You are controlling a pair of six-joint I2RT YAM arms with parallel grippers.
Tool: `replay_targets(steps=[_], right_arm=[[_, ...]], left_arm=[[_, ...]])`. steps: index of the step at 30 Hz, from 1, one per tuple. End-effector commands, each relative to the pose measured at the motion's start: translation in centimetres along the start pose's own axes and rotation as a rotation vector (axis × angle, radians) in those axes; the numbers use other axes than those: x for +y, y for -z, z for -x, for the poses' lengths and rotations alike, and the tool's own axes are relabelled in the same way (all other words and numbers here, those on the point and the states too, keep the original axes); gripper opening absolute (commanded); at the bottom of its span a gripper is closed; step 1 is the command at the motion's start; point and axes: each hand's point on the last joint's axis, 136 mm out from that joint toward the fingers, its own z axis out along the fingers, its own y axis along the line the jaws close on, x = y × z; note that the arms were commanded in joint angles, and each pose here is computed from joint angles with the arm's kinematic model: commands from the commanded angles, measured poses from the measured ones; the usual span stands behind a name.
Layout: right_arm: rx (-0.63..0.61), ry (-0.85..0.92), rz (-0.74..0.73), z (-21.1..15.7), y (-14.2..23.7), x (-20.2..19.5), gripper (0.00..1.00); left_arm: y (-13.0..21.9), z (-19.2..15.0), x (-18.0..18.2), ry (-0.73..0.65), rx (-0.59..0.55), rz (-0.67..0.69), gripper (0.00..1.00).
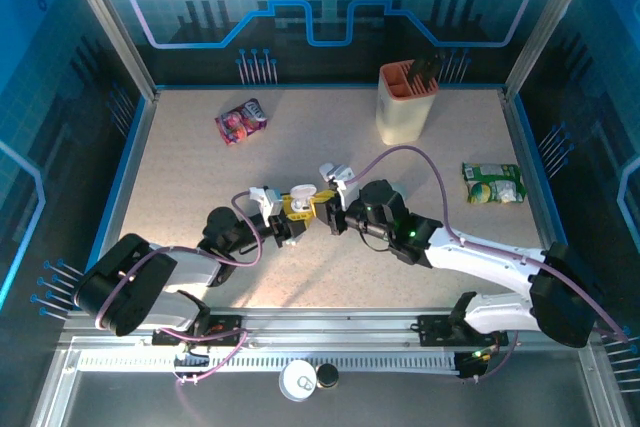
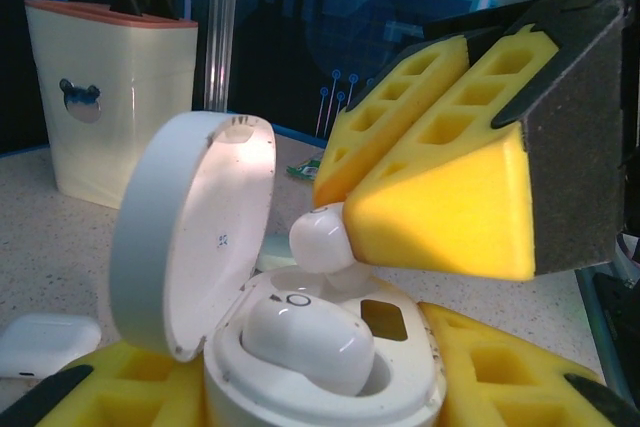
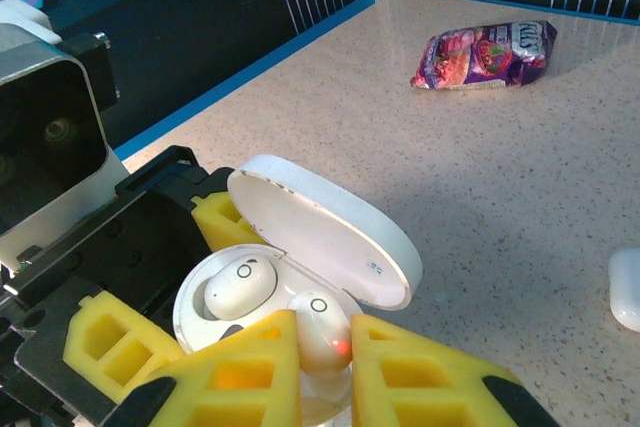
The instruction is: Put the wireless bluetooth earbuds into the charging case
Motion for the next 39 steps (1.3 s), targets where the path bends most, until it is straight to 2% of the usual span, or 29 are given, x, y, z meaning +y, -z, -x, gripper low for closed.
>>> replay_targets(steps=[1, 10, 19, 23, 28, 32, 39], right_arm=[[0.070, -0.005, -0.064, -1.4, -0.7, -1.3, 0.16], [0.069, -0.003, -0.019, -0.6, -1.0, -0.3, 0.21], [-0.037, -0.042, 0.013, 2.6, 1.2, -0.1, 0.43], [-0.096, -0.065, 0.048, 4.6, 2.2, 0.3, 0.49], [-0.081, -0.100, 0.027, 5.7, 2.3, -0.3, 0.48], [0.002, -0.125, 0.062, 6.3, 1.5, 0.1, 0.44], [0.146, -0.149, 0.087, 4.2, -0.9, 0.2, 0.38]], left_arm=[[-0.4, 3.0, -0.2, -0.062, -0.090, -0.012, 0.34], [-0.3, 2.9, -0.2, -0.068, -0.090, -0.009, 0.34], [-0.6, 2.5, -0.1, -0.082, -0.076, -0.012, 0.34], [-0.6, 2.0, -0.2, -0.099, -0.064, -0.026, 0.34], [-0.6, 1.1, -1.4, -0.112, -0.035, -0.097, 0.32], [-0.5, 1.0, -2.4, -0.101, -0.025, -0.161, 0.33], [-0.6, 1.5, -2.6, -0.075, -0.035, -0.171, 0.33]])
